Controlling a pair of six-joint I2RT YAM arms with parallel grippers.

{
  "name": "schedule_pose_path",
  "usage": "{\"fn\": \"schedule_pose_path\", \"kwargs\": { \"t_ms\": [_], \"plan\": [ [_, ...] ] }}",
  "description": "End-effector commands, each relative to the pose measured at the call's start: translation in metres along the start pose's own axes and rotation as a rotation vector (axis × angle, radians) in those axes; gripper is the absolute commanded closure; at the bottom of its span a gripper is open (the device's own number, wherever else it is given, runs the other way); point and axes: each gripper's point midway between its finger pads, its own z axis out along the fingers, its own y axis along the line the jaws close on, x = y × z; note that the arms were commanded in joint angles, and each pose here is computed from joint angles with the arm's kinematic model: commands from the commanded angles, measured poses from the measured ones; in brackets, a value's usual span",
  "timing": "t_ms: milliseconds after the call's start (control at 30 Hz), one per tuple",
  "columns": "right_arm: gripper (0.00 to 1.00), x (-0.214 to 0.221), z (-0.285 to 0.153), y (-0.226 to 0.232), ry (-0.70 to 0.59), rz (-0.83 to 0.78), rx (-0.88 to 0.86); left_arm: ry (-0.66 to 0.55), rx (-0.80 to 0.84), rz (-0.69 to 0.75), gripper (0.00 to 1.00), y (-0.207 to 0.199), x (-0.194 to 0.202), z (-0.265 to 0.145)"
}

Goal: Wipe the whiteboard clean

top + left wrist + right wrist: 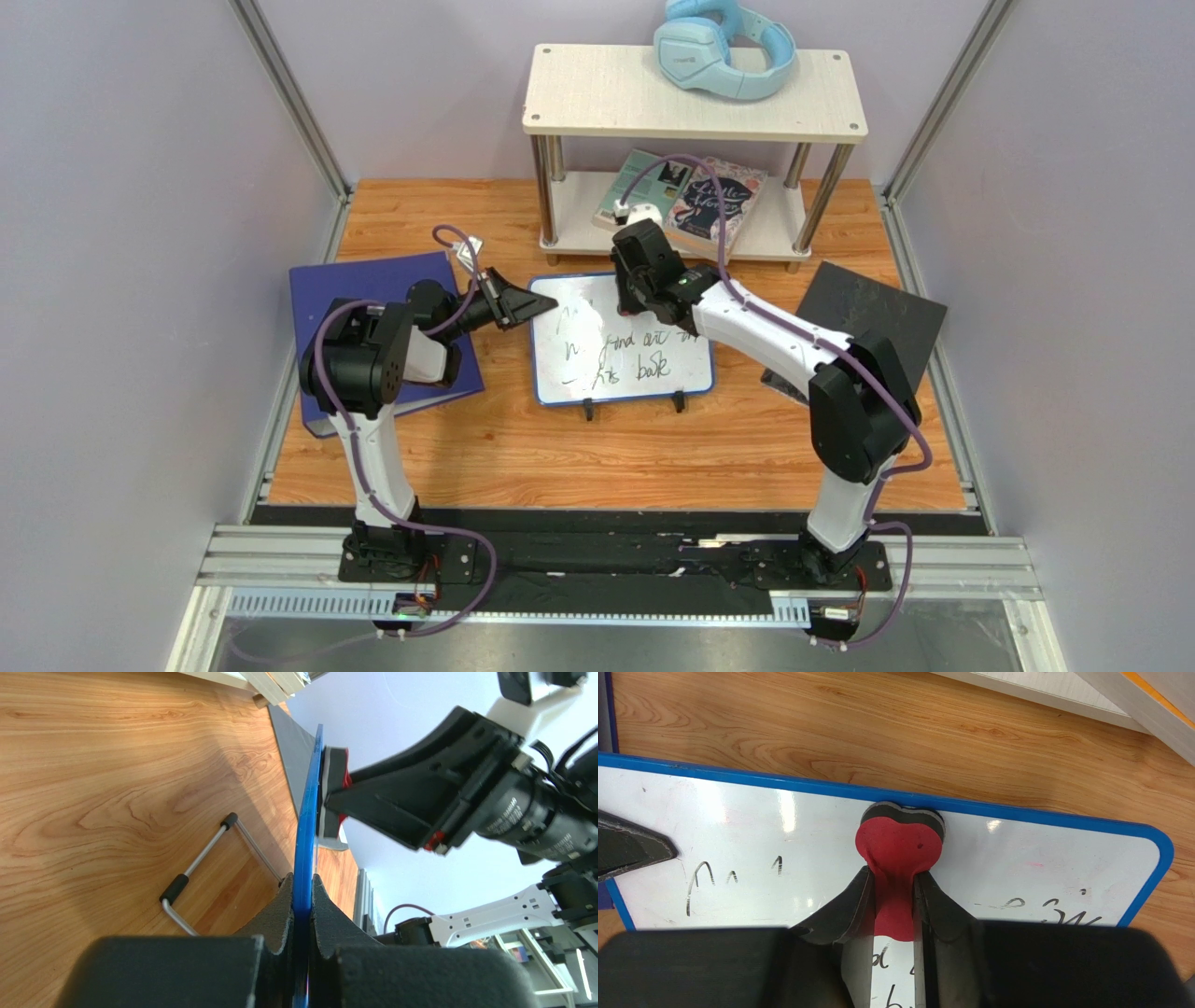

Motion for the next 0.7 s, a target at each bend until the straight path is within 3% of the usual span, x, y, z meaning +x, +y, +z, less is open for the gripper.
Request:
{"fn": "schedule_pose_path", "kwargs": {
  "t_ms": [0, 333, 533, 667],
  "plan": [
    [1.0, 0.031, 0.014, -0.004, 0.095, -0.066, 0.023, -0.012, 0.084, 0.182, 1.0, -0.013, -0.002, 0.0],
    [1.0, 0.068, 0.014, 0.125, 0.165, -0.179, -0.157, -0.009, 0.087, 0.183, 1.0, -0.014, -0.001, 0.001],
    [1.0, 0.08, 0.015, 0.14, 0.179, -0.141, -0.163, -0.004, 0.092, 0.19, 1.0, -0.015, 0.0, 0.003],
    [1.0, 0.079, 0.015, 0.118, 0.159, -0.131, -0.061, -0.007, 0.09, 0.19, 1.0, -0.015, -0.001, 0.002]
  ]
}}
